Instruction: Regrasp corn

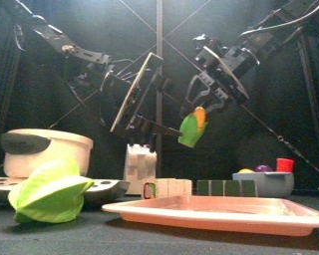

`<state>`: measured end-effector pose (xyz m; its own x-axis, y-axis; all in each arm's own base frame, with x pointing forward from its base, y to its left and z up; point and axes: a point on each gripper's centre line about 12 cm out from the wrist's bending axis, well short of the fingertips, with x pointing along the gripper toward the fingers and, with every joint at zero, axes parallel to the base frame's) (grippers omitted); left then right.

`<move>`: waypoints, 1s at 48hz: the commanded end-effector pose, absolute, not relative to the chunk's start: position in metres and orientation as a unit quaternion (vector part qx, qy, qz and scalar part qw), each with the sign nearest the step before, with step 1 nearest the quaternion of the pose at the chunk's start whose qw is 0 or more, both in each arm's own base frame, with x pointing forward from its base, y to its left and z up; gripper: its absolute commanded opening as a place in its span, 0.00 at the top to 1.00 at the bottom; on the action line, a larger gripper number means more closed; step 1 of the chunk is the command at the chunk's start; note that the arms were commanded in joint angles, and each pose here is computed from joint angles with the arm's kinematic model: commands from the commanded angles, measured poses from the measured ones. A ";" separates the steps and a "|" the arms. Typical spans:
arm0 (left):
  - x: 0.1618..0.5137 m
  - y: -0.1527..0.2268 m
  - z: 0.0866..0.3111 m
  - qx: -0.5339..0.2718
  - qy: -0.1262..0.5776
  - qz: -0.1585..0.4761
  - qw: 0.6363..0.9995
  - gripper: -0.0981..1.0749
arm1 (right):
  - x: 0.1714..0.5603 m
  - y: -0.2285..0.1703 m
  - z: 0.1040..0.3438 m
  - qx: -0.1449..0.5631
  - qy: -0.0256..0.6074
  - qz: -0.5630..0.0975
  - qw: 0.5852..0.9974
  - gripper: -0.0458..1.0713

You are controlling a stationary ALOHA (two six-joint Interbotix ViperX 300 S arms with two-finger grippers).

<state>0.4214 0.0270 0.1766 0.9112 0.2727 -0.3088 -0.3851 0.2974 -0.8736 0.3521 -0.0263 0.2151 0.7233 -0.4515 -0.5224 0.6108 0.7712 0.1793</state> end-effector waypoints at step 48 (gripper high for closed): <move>0.404 0.026 0.169 -0.563 0.052 0.184 0.804 0.38 | 0.354 -0.026 0.224 0.175 0.220 -0.290 0.915 0.33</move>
<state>0.4026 0.0274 0.1564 0.9057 0.2620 -0.3333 -0.3955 0.2393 -0.8867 0.3548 -0.0242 0.2157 0.7288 -0.4457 -0.5198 0.6030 0.7774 0.1790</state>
